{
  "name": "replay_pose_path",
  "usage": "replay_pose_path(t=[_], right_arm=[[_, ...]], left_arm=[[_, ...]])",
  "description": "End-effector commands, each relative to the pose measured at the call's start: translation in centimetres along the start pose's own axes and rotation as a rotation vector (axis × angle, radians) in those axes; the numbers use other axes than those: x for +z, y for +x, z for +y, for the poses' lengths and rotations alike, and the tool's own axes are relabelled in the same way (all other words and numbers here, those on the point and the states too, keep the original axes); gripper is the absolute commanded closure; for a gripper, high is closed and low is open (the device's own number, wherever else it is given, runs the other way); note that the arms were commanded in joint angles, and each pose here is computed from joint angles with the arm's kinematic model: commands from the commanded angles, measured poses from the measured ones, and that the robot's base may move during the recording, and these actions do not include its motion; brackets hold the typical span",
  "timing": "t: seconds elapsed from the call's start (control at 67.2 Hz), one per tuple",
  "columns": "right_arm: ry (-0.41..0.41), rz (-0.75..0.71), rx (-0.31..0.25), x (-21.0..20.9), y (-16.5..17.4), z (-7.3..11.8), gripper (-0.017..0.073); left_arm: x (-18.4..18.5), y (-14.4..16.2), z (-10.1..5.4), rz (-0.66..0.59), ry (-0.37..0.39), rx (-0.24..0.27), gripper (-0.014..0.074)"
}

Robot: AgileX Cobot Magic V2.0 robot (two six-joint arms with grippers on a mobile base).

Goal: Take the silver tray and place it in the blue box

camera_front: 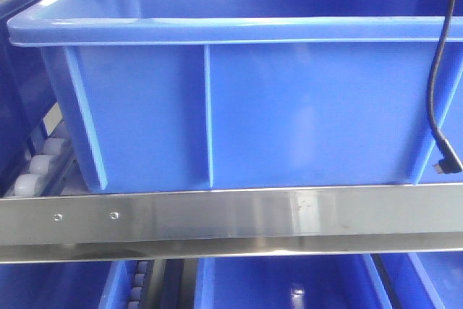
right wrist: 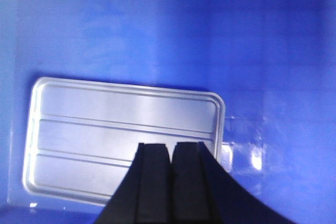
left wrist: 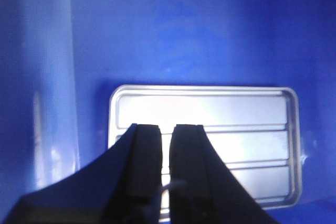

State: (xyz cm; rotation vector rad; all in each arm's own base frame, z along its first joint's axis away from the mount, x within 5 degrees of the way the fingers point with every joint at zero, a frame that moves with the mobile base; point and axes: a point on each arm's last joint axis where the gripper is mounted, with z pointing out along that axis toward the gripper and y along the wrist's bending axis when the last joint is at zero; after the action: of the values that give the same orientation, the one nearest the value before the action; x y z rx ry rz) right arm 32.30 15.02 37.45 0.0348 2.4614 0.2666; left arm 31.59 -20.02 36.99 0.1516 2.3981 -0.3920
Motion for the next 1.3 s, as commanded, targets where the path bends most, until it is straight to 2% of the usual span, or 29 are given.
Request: replay_pose_path(t=[0.0,0.074,0.179,0.357,0.462,0.581,0.655,0.774,0.819,1.042,1.281], right_arm=[[-0.097,-0.153,-0.065,-3.2,-1.4,0.7,0.0507],[-0.149,-0.204,-0.11,-4.2,-0.9,1.0,0.0507],[-0.205,-0.298,-0.127,-5.7,0.1,0.8,0.0507],[-0.258,-0.437,-0.187,-7.8,3.4,-1.0,0.0507],[-0.305,-0.543,-0.187,-9.0,5.9,-2.4,0.0507],[-0.367,-0.743,-0.227,-10.9,8.7,-3.9,0.0507],[-0.39,-0.83,-0.256,-11.9,10.8,-5.0,0.0507],[-0.396,-0.861,-0.265,-12.7,14.0,-6.7,0.0507],[-0.392,-0.86,-0.264,-13.0,15.1,-7.3,0.0507],[-0.338,-0.796,-0.254,-14.0,19.7,-10.2,0.0507],[-0.307,-0.751,-0.247,-14.5,21.0,-11.2,0.0507]], left_arm=[[-4.0,-1.7,-0.6,-0.17,0.085,-0.013,0.0584],[-4.7,-1.3,-0.4,-0.185,0.094,-0.013,0.0584],[-5.5,-0.1,0.2,-0.208,0.108,-0.011,0.0584],[-7.4,2.1,1.2,-0.325,0.176,-0.007,0.0584],[-8.2,4.0,2.0,-0.385,0.214,-0.004,0.0579],[-10.0,6.7,3.2,-0.519,0.289,0.005,0.0578],[-11.3,8.6,4.0,-0.647,0.339,0.058,0.0578],[-13.0,12.1,5.2,-0.797,0.372,0.235,0.0579],[-13.2,13.6,5.8,-0.808,0.37,0.271,0.058],[-15.2,19.7,8.9,-0.859,0.366,0.269,0.058],[-15.8,22.4,10.2,-0.92,0.383,0.268,0.058]])
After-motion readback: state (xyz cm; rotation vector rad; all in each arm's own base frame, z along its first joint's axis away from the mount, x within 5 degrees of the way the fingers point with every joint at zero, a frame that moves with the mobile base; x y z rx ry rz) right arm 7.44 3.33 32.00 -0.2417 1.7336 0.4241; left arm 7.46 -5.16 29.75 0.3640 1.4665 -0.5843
